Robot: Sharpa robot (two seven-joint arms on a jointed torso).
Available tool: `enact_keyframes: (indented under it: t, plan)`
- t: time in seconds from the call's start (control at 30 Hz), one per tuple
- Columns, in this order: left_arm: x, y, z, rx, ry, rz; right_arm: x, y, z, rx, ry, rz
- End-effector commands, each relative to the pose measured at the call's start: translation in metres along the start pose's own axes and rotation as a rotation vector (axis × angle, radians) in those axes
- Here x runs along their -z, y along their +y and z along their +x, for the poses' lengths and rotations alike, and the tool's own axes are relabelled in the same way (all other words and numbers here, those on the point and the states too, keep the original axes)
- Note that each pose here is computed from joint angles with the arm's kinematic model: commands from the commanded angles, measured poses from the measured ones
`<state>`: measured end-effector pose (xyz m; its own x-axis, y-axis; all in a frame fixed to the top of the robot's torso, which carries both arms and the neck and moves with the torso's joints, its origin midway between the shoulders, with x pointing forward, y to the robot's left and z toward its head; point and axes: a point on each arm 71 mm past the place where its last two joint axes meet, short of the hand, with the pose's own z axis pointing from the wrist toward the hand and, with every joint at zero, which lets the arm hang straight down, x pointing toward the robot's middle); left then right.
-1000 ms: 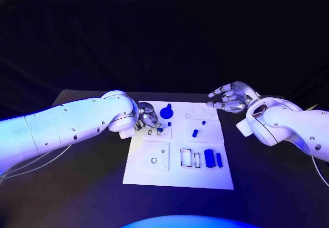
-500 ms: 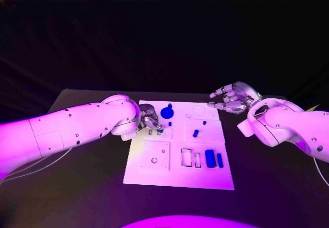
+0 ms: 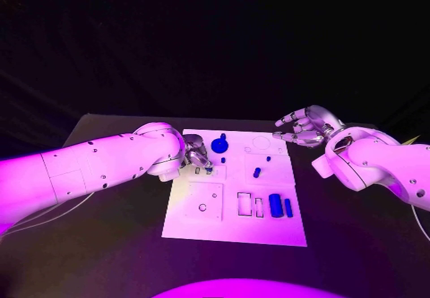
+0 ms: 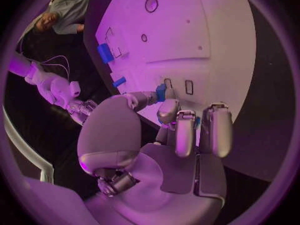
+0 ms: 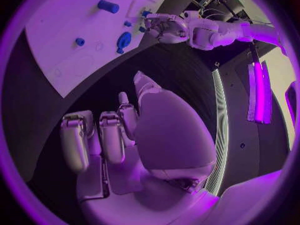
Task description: Assemble the parts on the task board
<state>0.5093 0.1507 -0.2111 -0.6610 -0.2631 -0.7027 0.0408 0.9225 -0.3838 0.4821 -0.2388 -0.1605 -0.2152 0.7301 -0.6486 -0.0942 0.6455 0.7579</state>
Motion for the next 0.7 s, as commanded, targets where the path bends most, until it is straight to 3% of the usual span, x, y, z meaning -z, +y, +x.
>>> enact_keyframes:
  t: [0.03, 0.7]
  plan:
    - [-0.0005, -0.0013, 0.0007, -0.043, -0.001, -0.003, 0.0006, 0.0012, 0.0010, 0.009, 0.011, -0.018]
    - [-0.0019, -0.0002, 0.0040, -0.077, 0.031, -0.013, 0.0006, 0.0001, 0.0001, 0.011, 0.010, -0.017]
